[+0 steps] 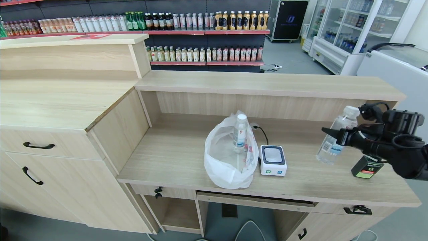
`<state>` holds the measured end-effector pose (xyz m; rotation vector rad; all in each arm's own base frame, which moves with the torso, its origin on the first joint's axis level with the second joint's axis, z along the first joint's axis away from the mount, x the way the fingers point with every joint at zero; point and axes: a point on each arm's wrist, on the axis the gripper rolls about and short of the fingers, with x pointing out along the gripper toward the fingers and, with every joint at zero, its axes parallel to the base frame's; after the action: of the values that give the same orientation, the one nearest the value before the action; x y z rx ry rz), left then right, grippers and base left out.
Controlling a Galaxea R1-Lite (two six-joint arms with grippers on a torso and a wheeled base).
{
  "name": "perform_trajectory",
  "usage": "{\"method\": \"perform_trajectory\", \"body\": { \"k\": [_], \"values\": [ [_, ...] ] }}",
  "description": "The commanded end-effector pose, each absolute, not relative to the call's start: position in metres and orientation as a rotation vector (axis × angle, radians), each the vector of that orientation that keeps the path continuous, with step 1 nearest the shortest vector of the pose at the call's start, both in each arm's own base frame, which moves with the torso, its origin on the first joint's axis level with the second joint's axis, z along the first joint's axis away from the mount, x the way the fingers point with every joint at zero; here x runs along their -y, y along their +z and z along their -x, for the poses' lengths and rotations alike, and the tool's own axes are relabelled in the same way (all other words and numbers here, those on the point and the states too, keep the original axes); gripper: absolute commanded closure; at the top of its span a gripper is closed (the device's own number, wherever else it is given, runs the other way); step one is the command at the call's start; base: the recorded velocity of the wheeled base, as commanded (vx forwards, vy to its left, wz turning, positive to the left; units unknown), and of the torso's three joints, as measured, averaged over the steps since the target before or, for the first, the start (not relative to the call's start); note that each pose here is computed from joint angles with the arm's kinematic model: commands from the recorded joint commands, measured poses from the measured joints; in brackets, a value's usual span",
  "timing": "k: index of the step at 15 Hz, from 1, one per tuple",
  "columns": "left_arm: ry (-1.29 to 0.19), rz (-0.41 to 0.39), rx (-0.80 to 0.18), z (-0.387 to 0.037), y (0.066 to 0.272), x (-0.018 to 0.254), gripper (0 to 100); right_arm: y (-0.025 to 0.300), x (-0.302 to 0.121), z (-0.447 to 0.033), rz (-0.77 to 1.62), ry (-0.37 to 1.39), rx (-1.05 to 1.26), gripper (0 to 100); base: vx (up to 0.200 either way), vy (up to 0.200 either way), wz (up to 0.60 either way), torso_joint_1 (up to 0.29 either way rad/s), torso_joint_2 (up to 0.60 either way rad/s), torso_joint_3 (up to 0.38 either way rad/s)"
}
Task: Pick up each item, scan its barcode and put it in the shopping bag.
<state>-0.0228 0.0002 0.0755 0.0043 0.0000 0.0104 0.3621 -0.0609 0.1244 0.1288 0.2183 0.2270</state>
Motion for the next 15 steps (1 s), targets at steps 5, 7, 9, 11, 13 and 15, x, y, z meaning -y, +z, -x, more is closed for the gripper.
{"method": "perform_trajectory", "body": {
  "k": [5, 7, 9, 11, 13, 15],
  "values": [
    [0.011, -0.005, 0.0, 0.023, 0.075, 0.0, 100, 0.245, -0.045, -0.236, -0.324, 0.542, -0.257, 100, 0.0, 0.0, 0.0, 0.0, 0.0, 0.0],
    [0.011, -0.005, 0.0, 0.023, 0.075, 0.0, 100, 0.256, -0.068, -0.219, -0.348, 0.656, -0.244, 100, 0.0, 0.0, 0.0, 0.0, 0.0, 0.0],
    [0.011, -0.005, 0.0, 0.023, 0.075, 0.0, 100, 0.262, -0.079, -0.208, -0.358, 0.723, -0.235, 100, 0.0, 0.0, 0.0, 0.0, 0.0, 0.0],
    [0.011, -0.005, 0.0, 0.023, 0.075, 0.0, 100, 0.268, -0.086, -0.198, -0.366, 0.781, -0.226, 100, 0.0, 0.0, 0.0, 0.0, 0.0, 0.0],
    [0.011, -0.005, 0.0, 0.023, 0.075, 0.0, 100, 0.279, -0.091, -0.182, -0.413, 0.895, -0.221, 100, 0.0, 0.0, 0.0, 0.0, 0.0, 0.0],
    [0.011, -0.005, 0.0, 0.023, 0.075, 0.0, 100, 0.286, -0.094, -0.169, -0.407, 1.003, -0.21, 100, 0.0, 0.0, 0.0, 0.0, 0.0, 0.0]
  ]
}}
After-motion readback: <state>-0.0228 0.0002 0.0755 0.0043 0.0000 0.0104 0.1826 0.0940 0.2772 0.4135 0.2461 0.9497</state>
